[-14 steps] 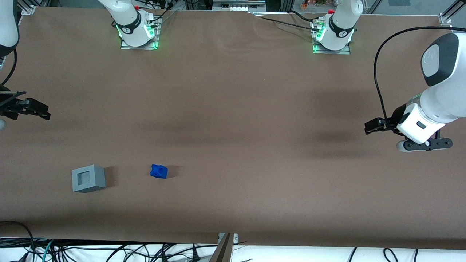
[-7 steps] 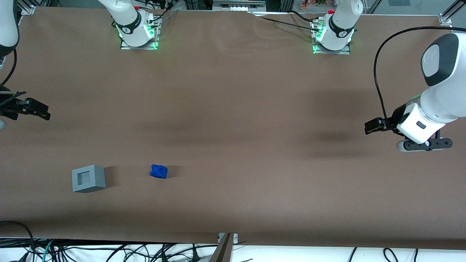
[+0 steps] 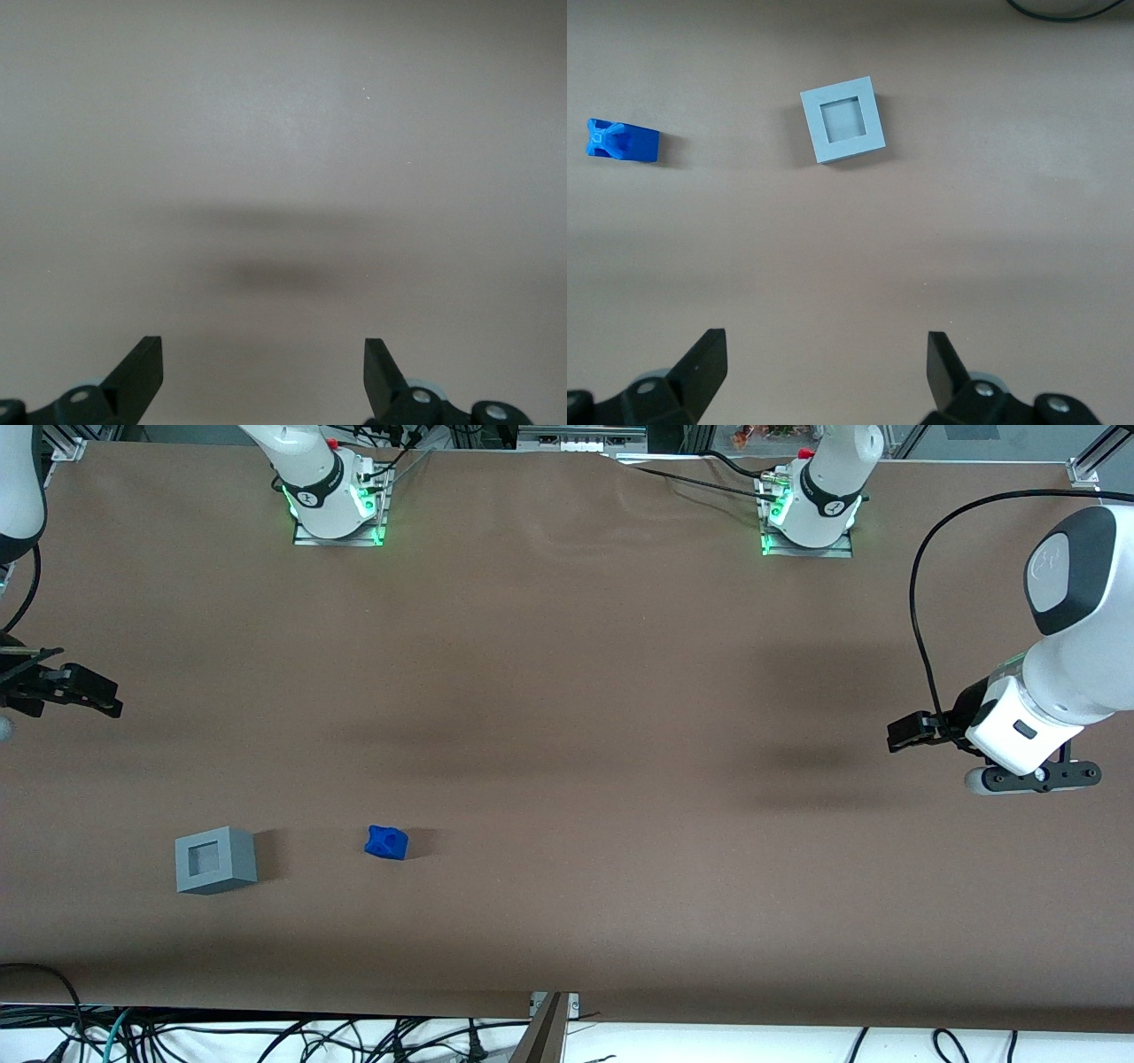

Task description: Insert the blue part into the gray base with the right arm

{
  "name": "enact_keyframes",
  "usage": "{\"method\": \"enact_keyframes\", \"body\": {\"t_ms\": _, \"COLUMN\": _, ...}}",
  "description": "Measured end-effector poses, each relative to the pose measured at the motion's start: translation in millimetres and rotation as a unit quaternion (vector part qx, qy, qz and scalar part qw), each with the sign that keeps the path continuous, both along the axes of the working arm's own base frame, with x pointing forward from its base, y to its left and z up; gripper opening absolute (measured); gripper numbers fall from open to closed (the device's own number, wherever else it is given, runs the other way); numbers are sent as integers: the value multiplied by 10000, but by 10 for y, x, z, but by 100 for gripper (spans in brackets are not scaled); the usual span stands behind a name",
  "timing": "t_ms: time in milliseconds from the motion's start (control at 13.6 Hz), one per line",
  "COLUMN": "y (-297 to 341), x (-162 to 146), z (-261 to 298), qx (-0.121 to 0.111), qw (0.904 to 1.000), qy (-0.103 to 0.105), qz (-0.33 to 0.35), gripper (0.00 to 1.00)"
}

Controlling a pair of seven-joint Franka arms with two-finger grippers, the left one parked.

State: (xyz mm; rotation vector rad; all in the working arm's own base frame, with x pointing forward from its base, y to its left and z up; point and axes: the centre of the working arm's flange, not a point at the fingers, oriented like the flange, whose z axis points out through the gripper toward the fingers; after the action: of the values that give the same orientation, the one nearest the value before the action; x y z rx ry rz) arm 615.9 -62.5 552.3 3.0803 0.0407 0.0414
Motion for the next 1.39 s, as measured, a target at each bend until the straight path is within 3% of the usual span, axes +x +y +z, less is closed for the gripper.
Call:
{"method": "enact_keyframes", "body": {"t_ms": 513, "y": 0, "x": 3, "z": -8, "qx": 2, "qw": 10000, "qy": 6, "qz": 1, "gripper": 100}}
{"method": "enact_keyframes", "body": {"t_ms": 1099, "y": 324, "x": 195, "z": -444, "qx": 35, "qw": 9993, "qy": 250, "qz": 278, "gripper": 100}}
{"method": "enact_keyframes", "body": {"t_ms": 1246, "y": 510, "x": 313, "z": -643, "qx": 127, "qw": 9989, "qy": 192, "qz": 403, "gripper": 100}}
{"method": "enact_keyframes", "body": {"t_ms": 1392, "y": 944, "x": 469, "z": -904, "qx": 370, "qw": 9984, "qy": 9, "qz": 420, "gripper": 99}}
